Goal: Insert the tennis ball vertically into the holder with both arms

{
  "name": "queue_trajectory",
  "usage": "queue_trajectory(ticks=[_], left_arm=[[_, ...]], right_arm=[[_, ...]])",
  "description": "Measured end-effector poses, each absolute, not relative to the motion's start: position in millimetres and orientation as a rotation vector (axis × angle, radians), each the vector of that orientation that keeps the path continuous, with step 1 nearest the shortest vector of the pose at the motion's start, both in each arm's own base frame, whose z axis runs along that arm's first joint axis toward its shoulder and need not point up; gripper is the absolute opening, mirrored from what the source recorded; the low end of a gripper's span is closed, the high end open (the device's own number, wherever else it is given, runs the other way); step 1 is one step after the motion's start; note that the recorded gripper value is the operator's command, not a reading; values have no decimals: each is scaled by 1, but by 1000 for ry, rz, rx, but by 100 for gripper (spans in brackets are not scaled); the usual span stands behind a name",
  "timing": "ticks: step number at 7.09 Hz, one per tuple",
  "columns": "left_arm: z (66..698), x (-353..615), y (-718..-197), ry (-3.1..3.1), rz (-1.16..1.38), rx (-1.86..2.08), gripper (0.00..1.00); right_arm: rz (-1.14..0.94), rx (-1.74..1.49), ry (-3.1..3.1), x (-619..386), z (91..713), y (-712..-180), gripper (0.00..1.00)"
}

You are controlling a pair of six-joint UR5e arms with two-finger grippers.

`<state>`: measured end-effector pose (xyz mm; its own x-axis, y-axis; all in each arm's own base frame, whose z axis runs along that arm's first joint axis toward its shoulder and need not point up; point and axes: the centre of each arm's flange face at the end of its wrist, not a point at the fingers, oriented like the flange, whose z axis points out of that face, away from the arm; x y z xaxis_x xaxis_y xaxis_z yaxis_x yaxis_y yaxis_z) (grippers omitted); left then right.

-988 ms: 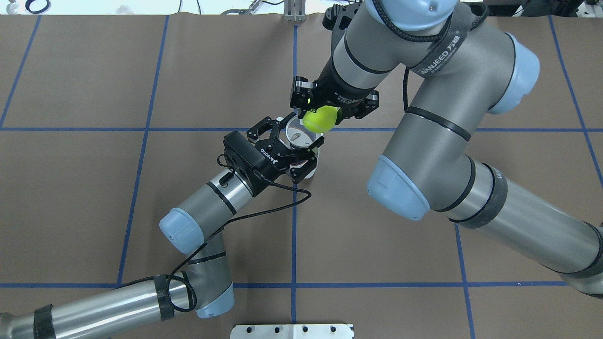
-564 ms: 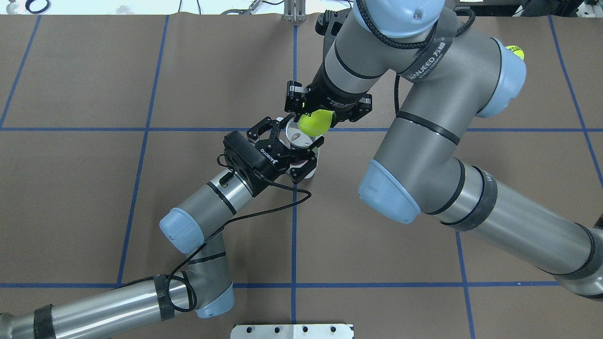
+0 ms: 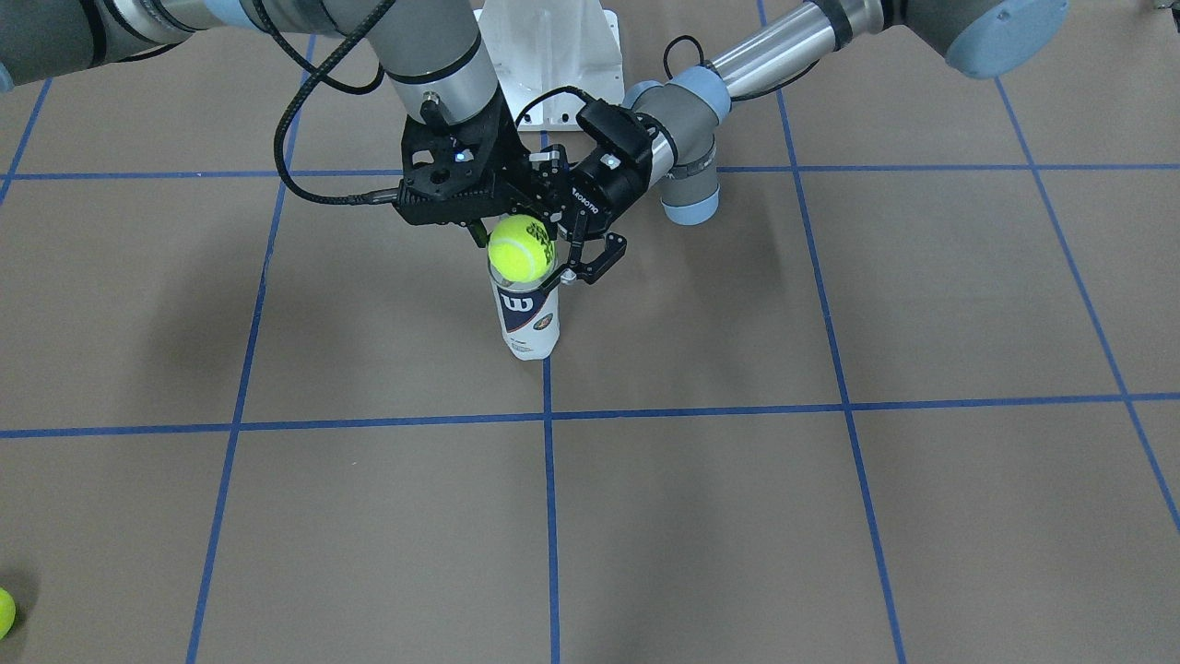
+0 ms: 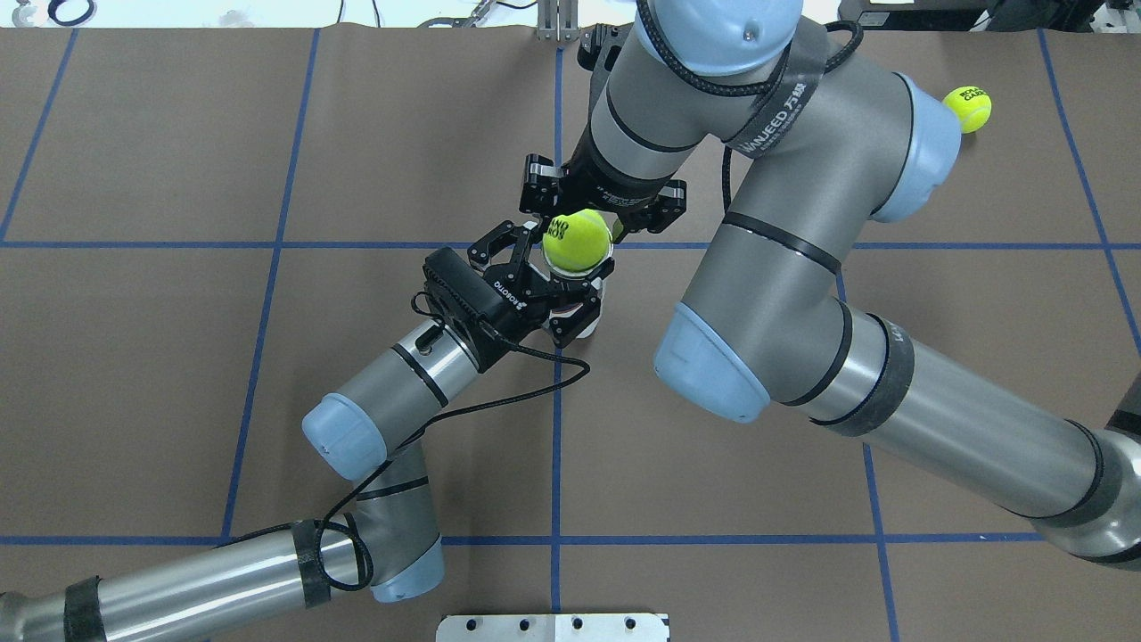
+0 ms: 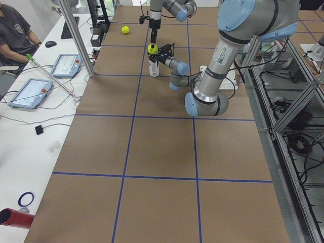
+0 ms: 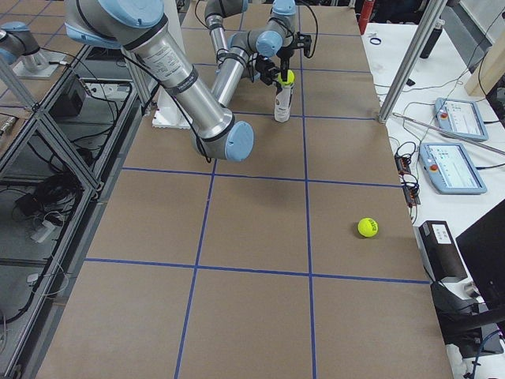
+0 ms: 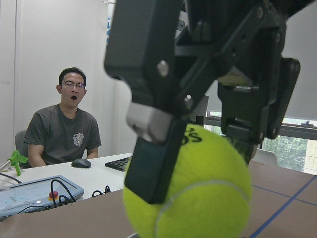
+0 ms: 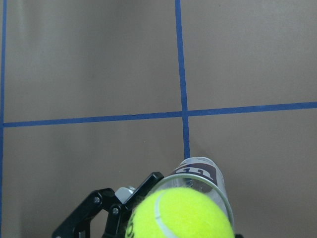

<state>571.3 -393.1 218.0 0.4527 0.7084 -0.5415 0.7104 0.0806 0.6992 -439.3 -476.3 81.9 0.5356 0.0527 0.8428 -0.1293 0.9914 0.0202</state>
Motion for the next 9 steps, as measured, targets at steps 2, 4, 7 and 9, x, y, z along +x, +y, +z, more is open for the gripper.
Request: queue_trajectory(ticks=[2, 4, 7, 9], left_arm=[[218, 572, -393, 1258, -3, 1627, 85], [217, 572, -392, 1260, -4, 1628, 87], [217, 571, -392, 1264, -6, 1629, 89], [216, 571, -392, 1267, -9, 1630, 90]], right_arm=[[110, 85, -1000, -439, 82, -476, 99], [110, 84, -999, -439, 82, -476, 99], [111, 85, -1000, -437, 83, -476, 99], [147, 88, -971, -411, 113, -493, 99]])
